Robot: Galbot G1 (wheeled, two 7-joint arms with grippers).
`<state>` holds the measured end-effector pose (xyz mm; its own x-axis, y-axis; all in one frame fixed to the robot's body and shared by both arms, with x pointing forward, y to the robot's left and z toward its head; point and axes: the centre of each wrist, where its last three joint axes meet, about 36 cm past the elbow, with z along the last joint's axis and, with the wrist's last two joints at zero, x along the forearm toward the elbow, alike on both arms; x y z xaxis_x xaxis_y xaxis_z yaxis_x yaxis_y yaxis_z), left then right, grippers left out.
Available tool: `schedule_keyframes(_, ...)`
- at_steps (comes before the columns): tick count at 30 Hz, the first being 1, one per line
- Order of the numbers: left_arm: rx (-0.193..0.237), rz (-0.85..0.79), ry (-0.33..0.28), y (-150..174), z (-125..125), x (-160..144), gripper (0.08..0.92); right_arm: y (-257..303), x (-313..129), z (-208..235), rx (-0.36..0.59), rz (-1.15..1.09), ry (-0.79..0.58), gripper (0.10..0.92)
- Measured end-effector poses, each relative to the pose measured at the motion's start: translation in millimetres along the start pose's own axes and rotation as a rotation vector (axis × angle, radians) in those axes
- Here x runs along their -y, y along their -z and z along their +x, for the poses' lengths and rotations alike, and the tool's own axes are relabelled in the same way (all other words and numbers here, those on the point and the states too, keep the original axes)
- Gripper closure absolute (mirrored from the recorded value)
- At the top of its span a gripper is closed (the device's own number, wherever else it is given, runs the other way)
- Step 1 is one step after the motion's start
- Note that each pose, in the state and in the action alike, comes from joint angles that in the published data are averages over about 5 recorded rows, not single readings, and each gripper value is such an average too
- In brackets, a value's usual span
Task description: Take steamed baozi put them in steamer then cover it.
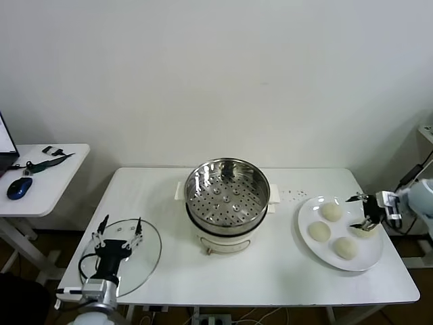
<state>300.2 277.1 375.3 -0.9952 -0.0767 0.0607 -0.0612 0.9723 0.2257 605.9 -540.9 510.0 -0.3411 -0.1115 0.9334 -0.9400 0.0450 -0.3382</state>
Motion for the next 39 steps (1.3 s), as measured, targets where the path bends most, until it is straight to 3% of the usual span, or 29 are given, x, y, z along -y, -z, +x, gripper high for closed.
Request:
schedule_keyframes(18,-0.025,-0.025,0.015,-8.7,-7.3,-13.3,0.177,44.0,48.4,-68.5,-0.1,0.06,0.138,0.2)
schedule_keyframes(39,-0.038,-0.035,0.033,-14.3,-6.0,-21.0,0.177,69.4,60.7,-94.3,-0.122,0.077,0.171,0.2)
